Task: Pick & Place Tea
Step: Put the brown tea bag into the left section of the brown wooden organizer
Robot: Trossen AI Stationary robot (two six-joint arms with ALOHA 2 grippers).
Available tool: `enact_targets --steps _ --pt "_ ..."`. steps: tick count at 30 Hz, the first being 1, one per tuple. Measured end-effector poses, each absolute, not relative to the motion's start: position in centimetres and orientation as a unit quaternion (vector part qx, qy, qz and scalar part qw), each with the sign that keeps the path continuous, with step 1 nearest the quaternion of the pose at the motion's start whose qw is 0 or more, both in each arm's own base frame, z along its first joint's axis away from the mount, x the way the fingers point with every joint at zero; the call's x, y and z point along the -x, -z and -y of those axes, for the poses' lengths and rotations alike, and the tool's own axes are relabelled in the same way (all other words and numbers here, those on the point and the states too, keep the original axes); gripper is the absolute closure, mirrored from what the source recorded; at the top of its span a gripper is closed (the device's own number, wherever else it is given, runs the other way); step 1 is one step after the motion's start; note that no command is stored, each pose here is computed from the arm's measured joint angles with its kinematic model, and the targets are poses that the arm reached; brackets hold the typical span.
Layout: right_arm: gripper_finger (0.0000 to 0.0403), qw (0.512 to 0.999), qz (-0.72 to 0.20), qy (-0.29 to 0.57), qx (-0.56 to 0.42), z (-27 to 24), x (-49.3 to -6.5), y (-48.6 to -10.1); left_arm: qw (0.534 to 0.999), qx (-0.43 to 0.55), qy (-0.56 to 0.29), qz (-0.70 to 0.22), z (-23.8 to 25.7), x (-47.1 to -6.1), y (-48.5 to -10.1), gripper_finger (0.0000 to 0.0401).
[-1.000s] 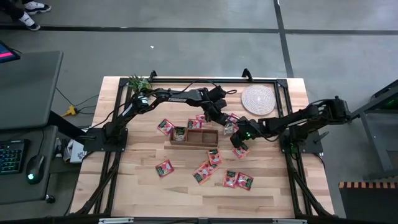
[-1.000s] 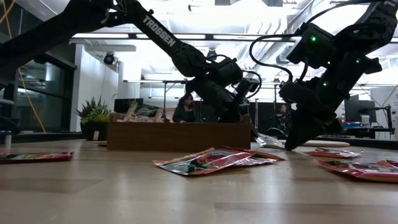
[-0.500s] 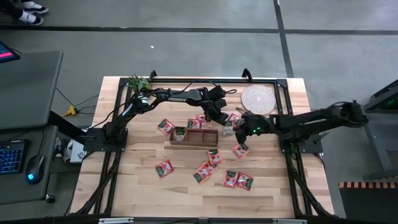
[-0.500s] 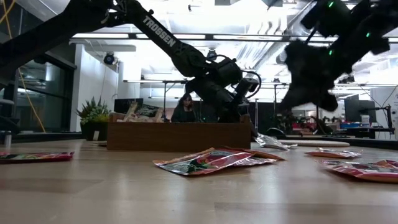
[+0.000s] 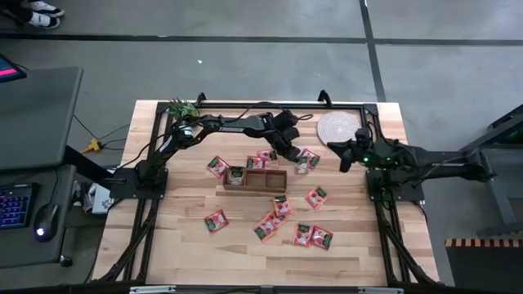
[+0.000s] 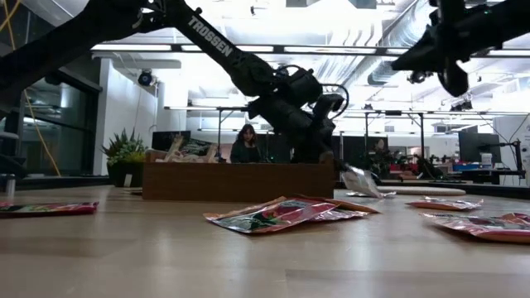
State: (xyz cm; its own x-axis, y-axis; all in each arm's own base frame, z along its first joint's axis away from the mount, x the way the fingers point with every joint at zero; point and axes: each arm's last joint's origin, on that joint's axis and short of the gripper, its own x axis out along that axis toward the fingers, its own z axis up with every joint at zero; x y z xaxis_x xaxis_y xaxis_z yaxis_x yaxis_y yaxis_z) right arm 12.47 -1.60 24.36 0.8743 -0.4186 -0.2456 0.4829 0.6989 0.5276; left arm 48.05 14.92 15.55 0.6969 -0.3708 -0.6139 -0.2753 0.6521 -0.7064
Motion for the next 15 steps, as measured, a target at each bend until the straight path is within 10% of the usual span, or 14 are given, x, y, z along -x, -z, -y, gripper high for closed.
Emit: enact_targets --steps 15 --pt "0.0403 0.926 -0.076 0.225 -0.294 1.4 -11.2 -24.2 0.916 0.22 0.044 -0.333 -15.7 -49.3 -28.6 0.0401"
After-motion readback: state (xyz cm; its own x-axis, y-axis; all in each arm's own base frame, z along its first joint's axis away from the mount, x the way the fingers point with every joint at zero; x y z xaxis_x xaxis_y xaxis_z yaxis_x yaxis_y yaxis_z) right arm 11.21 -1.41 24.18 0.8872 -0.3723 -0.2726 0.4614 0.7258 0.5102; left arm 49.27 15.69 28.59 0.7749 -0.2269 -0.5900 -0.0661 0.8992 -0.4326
